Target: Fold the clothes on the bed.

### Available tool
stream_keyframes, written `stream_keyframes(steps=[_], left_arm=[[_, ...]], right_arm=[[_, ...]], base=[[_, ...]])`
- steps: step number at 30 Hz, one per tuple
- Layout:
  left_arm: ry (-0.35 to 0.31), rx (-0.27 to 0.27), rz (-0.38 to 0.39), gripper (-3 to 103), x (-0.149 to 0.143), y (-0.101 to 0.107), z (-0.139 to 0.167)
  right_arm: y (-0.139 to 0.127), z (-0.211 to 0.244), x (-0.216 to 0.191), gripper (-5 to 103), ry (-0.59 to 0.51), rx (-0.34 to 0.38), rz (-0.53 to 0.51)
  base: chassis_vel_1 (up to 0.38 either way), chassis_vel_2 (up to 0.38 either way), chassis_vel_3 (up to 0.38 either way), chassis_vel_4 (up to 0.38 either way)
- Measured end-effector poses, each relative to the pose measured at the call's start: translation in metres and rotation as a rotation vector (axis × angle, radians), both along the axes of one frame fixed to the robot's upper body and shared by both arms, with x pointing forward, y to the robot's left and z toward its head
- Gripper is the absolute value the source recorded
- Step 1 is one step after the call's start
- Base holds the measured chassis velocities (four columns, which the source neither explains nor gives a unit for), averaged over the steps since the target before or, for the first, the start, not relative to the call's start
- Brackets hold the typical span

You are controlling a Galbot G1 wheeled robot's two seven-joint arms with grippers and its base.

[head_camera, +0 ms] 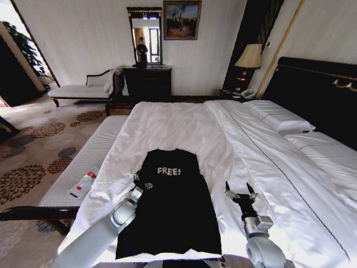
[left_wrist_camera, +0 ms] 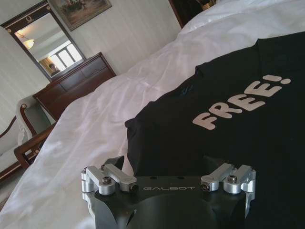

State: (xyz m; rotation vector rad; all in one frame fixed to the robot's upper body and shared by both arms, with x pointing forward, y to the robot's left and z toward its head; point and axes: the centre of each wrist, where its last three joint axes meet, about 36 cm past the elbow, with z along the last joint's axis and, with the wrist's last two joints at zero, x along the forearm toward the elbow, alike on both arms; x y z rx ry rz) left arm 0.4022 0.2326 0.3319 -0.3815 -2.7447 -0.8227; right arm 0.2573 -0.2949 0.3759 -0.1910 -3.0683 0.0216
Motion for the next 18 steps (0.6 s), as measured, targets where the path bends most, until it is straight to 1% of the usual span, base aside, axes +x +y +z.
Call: stream_keyframes(steps=[1,4,6,8,9,14,16,18], left_arm=[[0.001,0.007,0.003,93,0.0,0.002,-0.002],[-0.004,0.022,0.013,79,0.003,0.006,-0.005],[-0.004,0.021,0.015,79,0.004,0.006,-0.007],[0.0,0.019,0.019,68,0.006,0.006,-0.01],[0.0,0.019,0.019,68,0.006,0.006,-0.01],[0.007,0.012,0.014,41,0.009,-0.002,-0.017],[0.007,0.012,0.013,41,0.01,-0.003,-0.018],[0.006,0.011,0.009,30,0.012,-0.004,-0.018]], right_arm=[[0.0,0.0,0.0,100,-0.001,0.001,0.0],[0.0,0.001,0.0,100,-0.002,0.001,0.0],[0.0,0.001,0.001,100,-0.004,0.001,0.0],[0.0,0.002,0.001,100,-0.007,0.001,0.0],[0.0,0.002,0.001,100,-0.007,0.001,0.0],[-0.004,0.006,0.0,100,-0.013,0.005,-0.008],[-0.004,0.006,0.0,100,-0.014,0.006,-0.008],[-0.004,0.007,-0.001,100,-0.015,0.007,-0.009]], base=[[0.0,0.0,0.0,0.0],[0.0,0.0,0.0,0.0],[0.0,0.0,0.0,0.0],[0.0,0.0,0.0,0.0],[0.0,0.0,0.0,0.0],[0.0,0.0,0.0,0.0],[0.0,0.0,0.0,0.0],[0.0,0.0,0.0,0.0]])
